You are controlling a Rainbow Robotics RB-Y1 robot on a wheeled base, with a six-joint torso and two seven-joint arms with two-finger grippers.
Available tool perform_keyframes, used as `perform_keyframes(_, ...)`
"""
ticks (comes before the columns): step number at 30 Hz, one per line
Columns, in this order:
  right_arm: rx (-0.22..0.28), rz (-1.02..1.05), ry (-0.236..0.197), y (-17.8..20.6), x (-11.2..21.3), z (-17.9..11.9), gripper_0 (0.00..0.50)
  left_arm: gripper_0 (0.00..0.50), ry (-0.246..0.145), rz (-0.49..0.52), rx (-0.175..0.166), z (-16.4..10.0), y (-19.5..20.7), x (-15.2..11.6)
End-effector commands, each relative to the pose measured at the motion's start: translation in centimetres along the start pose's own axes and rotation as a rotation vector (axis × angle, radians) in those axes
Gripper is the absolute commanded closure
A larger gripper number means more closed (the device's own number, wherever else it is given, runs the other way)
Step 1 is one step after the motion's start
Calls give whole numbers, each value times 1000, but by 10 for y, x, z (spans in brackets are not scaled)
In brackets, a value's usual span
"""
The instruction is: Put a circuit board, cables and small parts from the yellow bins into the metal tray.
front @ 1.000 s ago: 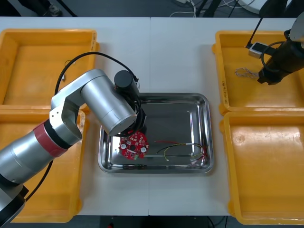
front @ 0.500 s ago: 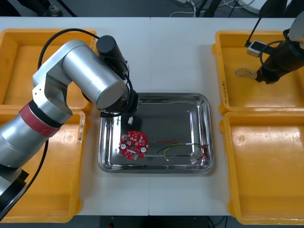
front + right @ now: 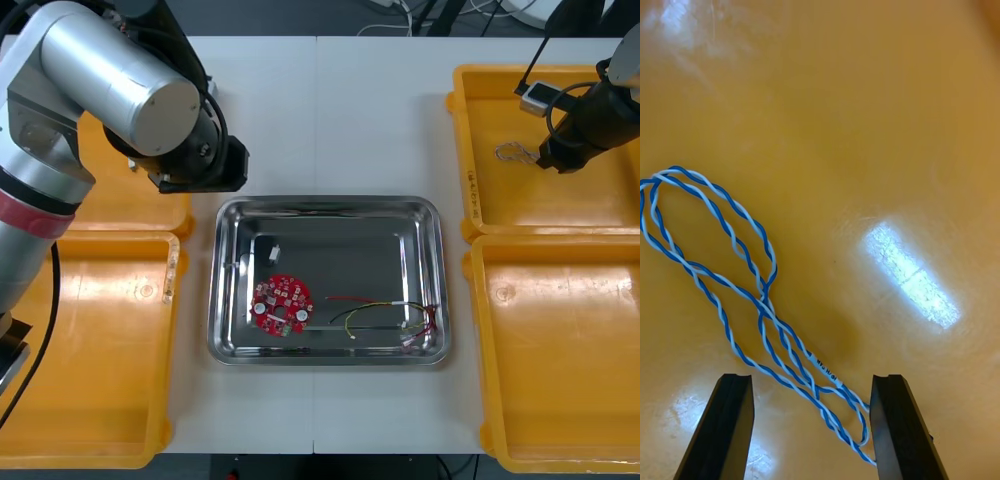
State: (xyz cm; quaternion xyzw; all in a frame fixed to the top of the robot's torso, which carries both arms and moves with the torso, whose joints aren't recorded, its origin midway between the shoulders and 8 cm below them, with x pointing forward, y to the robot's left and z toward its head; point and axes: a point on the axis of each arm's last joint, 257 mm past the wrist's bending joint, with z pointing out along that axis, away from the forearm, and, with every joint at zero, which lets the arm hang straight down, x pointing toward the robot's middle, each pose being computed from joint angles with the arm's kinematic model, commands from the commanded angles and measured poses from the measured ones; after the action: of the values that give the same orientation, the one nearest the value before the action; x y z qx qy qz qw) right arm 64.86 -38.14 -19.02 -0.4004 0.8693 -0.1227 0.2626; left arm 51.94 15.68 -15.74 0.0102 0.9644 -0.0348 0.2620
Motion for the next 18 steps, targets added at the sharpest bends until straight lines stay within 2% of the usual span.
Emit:
perform_keyframes(1,28,-57,-34,-8,-22,-8,51,0,-48,55,-37,-29,30,-36)
perform_keyframes(9,24,-51,-35,-5,-18,-3,51,0,-35,38,-74,-33,68,-61)
perform_keyframes(18,13,-40,-32,2,-9,5,51,0,-24,27,-87,-38,104,-81)
